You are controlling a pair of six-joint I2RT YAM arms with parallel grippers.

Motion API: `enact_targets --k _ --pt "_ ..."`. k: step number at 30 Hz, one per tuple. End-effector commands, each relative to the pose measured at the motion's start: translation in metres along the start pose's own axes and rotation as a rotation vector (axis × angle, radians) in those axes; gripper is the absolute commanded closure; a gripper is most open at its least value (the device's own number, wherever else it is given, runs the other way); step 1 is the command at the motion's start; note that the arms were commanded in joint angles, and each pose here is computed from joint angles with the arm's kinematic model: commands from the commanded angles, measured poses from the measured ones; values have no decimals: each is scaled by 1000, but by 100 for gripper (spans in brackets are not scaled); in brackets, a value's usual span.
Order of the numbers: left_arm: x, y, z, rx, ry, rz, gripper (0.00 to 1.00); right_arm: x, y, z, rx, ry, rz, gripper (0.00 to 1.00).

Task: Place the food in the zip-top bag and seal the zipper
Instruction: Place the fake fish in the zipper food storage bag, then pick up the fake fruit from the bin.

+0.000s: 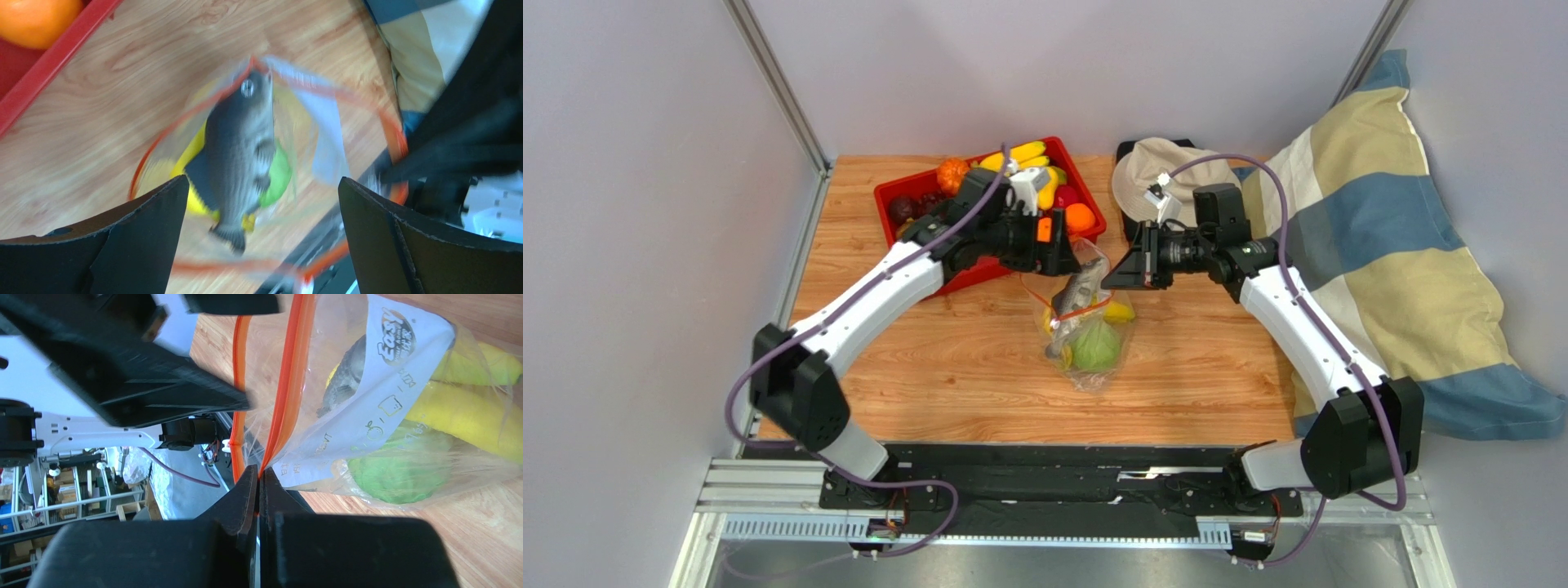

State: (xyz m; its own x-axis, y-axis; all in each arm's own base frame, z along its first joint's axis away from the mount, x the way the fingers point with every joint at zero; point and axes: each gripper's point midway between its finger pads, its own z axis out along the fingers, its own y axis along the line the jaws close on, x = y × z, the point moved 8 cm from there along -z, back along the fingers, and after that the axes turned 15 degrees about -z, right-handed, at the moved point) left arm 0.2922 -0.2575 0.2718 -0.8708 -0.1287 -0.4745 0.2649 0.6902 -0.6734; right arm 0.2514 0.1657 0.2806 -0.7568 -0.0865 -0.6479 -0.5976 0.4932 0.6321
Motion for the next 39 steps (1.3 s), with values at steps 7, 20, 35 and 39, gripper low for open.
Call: enact_targets --k 7,20,35,39 --pt "-44 64 -116 -85 -259 317 1 -18 -2 -7 17 -68 -51 100" --pt "-79 218 -87 -578 -53 132 12 -25 -6 -4 33 -67 -62 100" --pt "-62 263 -37 -586 133 51 13 -27 -9 -1 39 -57 -64 100" --pt "-67 256 -37 -573 118 48 26 -29 -10 -1 38 -55 -67 100"
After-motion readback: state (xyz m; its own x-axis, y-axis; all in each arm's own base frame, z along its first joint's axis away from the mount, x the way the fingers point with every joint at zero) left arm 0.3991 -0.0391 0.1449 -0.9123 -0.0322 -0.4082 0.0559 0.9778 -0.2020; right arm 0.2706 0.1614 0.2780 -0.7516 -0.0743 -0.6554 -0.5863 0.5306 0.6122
